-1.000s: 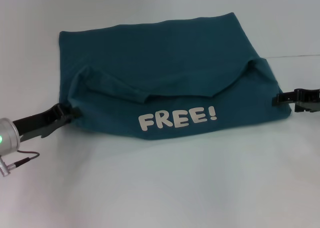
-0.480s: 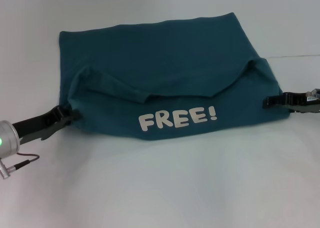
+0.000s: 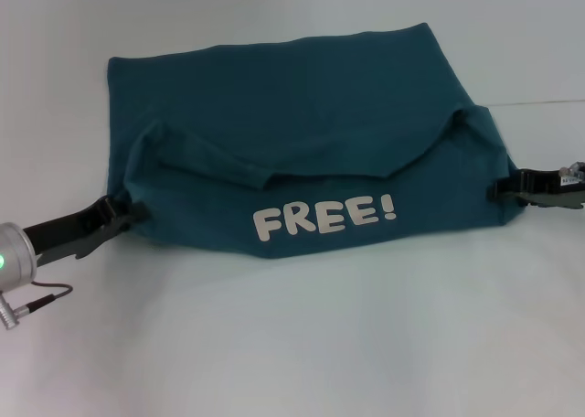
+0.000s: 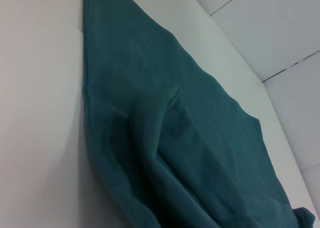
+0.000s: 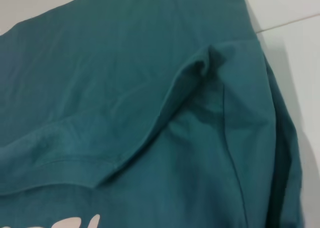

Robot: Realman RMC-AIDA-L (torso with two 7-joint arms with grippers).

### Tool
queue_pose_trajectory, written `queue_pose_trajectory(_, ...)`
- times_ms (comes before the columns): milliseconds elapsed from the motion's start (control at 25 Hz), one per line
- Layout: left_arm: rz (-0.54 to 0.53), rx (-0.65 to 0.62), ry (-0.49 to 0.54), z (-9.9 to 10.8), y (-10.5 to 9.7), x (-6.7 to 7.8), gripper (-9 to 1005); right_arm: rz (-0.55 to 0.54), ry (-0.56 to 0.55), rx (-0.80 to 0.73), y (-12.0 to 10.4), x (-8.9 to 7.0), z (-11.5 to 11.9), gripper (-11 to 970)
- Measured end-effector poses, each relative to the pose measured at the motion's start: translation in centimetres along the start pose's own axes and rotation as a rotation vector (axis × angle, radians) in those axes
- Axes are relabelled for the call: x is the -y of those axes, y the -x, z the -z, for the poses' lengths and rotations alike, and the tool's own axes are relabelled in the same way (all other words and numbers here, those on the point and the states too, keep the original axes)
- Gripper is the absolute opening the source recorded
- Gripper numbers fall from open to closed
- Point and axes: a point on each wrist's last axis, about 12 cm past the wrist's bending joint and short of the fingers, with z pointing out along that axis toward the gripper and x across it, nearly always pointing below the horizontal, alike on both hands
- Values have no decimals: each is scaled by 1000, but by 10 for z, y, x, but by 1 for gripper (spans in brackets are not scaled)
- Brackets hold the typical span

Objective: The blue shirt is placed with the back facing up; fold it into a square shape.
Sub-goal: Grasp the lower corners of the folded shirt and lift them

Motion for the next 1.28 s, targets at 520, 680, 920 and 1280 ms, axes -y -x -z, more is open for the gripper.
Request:
queue_pose_trajectory(520, -4, -9, -3, 0, -1, 0, 31, -19, 9, -1, 2, 8, 9, 125)
queue_pose_trajectory(680, -5, -13, -4, 0, -1, 1, 32, -27, 15, -3, 3, 10, 12, 19)
queue_pose_trajectory(920, -32, -78, -47, 8, -2, 4, 31, -39, 79, -63, 1, 11, 28, 19)
queue_pose_trajectory(1280, -78, -329, -83, 47, -10, 5, 32, -66, 178, -262, -30, 23, 72, 19)
